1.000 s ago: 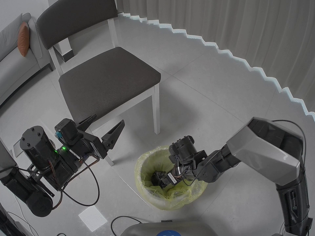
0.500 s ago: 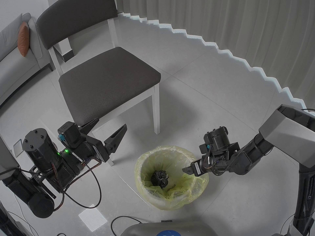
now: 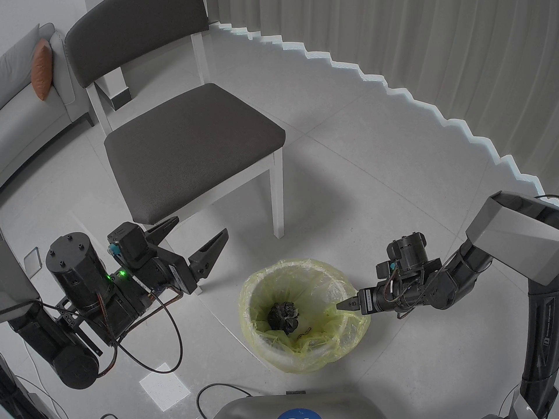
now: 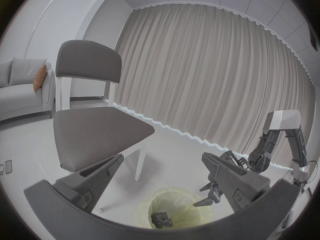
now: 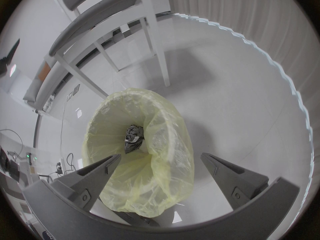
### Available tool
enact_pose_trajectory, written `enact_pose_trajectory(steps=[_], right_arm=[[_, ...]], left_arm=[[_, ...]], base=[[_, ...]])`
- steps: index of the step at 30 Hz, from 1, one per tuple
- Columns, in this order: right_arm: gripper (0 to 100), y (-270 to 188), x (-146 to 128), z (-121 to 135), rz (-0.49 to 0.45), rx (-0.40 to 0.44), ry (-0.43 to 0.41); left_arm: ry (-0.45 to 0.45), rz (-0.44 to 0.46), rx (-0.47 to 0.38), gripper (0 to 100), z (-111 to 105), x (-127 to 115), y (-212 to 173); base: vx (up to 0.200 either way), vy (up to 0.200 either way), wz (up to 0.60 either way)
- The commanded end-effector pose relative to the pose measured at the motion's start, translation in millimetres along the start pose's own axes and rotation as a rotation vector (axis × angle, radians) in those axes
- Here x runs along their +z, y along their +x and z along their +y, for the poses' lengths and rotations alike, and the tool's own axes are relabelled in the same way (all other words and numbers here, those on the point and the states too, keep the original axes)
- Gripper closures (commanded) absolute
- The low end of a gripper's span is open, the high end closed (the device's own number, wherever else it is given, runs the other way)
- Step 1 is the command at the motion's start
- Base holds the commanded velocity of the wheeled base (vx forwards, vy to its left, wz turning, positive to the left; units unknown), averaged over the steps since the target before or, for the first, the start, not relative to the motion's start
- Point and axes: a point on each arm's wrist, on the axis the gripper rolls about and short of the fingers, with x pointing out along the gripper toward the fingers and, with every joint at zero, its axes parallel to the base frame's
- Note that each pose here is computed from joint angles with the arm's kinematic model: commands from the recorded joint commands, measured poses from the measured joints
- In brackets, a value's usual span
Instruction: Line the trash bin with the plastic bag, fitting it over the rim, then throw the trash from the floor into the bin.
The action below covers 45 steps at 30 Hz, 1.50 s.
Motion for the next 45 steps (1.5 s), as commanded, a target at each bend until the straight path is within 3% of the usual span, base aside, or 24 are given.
enact_pose_trajectory(steps=[1,11,12,38,39,45], right_arm=[[0,13.7,-6.6,-15.4,0.029,-0.022,0.019],[0,25.6,-12.6,-29.3,0.049,-0.033,0.017],[100,26.4,-12.9,-29.6,0.051,-0.031,0.014],[100,21.2,-8.6,-23.5,0.026,-0.023,-0.014],[0,20.8,-7.9,-23.2,0.022,-0.022,-0.018],[0,19.6,-6.7,-22.6,0.018,-0.021,-0.018]], left_arm=[[0.0,-0.007,0.0,0,0.2,-0.6,1.3],[0.0,0.0,0.002,0,1.3,-2.7,3.0],[0.0,0.0,0.002,0,1.3,-2.9,2.7],[0.006,0.002,0.001,0,1.0,-3.1,2.7],[0.006,0.002,0.001,0,1.0,-3.1,2.7],[0.006,0.004,-0.001,0,0.6,-3.5,2.9]], base=[[0.0,0.0,0.0],[0.0,0.0,0.0],[0.0,0.0,0.0],[0.0,0.0,0.0],[0.0,0.0,0.0],[0.0,0.0,0.0]])
